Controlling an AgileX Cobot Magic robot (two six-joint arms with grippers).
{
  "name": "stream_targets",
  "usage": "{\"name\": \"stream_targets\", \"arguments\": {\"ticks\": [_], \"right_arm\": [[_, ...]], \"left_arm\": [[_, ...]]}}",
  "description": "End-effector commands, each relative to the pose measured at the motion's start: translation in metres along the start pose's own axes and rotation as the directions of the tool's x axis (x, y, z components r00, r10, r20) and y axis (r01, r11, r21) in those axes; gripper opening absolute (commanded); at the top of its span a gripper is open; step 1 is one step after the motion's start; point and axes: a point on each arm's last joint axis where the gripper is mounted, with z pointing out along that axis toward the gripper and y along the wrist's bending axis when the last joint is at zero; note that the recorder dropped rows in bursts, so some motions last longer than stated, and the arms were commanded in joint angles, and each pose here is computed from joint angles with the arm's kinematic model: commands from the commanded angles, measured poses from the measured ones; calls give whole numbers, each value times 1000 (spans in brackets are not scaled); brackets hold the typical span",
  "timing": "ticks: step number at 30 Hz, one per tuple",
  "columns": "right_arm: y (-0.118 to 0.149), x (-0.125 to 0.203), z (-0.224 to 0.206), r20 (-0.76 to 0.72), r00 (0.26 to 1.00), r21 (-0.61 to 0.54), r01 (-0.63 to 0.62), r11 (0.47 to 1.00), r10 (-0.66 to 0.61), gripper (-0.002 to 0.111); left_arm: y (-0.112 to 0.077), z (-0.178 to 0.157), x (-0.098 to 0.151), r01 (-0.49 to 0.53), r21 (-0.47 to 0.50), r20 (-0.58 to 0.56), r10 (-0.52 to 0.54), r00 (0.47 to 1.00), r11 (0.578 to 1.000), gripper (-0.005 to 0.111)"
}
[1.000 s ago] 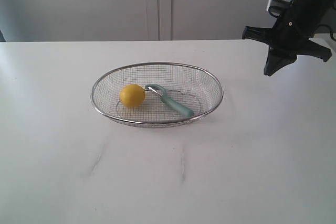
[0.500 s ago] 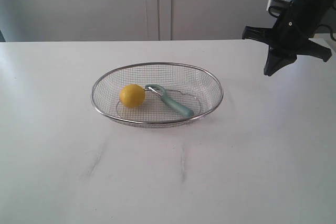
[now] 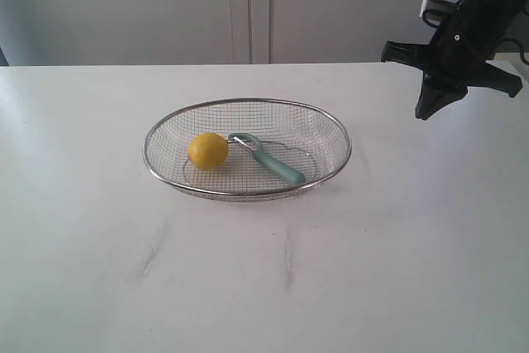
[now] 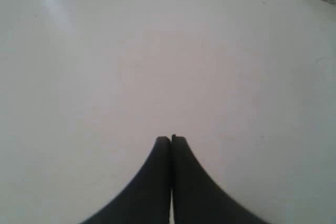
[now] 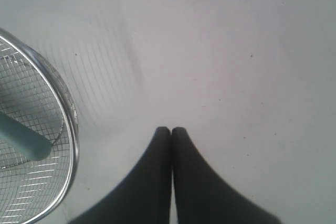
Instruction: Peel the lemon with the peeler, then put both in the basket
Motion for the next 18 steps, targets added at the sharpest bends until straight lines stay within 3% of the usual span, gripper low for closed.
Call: {"name": "stream_targets", "arguments": {"ticks": [1, 18], "right_arm": [[-1, 0, -7, 15, 1000, -4, -2, 1000, 2, 0], [-4, 0, -10, 26, 999, 13, 43, 999, -43, 0]], "left_arm": [[-1, 1, 1, 13, 10, 7, -13, 1000, 1000, 0], [-1, 1, 1, 13, 10, 7, -13, 1000, 1000, 0]]}}
